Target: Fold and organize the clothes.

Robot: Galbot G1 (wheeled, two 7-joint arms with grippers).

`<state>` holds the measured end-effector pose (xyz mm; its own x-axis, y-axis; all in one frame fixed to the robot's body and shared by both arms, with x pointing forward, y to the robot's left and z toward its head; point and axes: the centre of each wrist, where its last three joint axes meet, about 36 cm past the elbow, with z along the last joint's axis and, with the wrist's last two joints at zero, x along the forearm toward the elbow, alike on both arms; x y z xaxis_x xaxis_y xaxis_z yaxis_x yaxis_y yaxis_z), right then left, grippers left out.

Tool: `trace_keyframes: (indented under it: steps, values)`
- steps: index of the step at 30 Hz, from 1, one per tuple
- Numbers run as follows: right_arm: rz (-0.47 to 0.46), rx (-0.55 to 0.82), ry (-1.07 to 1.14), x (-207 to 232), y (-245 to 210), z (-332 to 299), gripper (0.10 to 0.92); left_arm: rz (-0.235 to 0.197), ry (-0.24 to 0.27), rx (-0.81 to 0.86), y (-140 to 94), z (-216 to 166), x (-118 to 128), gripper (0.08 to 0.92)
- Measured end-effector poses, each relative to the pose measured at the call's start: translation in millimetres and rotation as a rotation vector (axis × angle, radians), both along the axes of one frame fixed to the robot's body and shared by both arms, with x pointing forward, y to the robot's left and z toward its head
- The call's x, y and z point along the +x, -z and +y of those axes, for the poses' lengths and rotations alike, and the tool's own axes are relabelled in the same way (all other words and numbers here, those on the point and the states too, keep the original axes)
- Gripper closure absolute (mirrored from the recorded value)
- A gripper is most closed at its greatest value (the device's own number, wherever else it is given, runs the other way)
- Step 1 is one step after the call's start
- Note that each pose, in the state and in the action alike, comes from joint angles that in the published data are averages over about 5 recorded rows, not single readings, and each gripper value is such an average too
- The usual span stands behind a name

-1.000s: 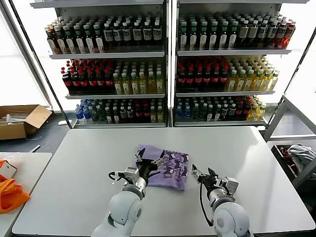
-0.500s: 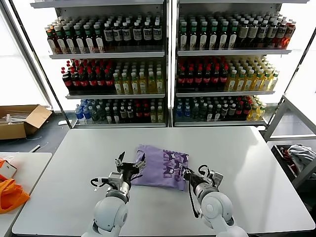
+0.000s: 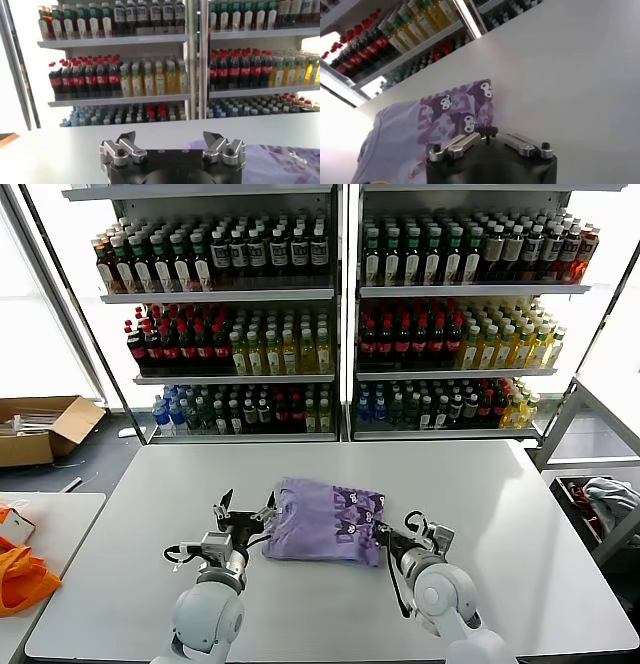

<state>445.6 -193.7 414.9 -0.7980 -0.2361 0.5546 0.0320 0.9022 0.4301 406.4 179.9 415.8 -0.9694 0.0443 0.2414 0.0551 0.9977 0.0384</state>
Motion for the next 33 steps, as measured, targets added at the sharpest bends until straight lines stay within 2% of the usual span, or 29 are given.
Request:
trace_keyframes:
  steps: [8, 11, 19, 33]
  values:
    - [-0.038, -0.124, -0.015, 20, -6, -33, 0.914, 0.006, 0.000, -0.007, 1, -4, -4, 0.177]
    - [-0.051, -0.159, -0.022, 23, -8, -42, 0.882, 0.006, -0.002, -0.008, 1, -4, -5, 0.177]
    - [-0.089, -0.219, -0.047, 12, -9, -52, 0.659, 0.014, -0.010, -0.007, 2, -1, -8, 0.177]
    - [-0.184, -0.338, -0.145, -44, -23, -31, 0.270, 0.034, 0.003, -0.016, 9, -11, -12, 0.177]
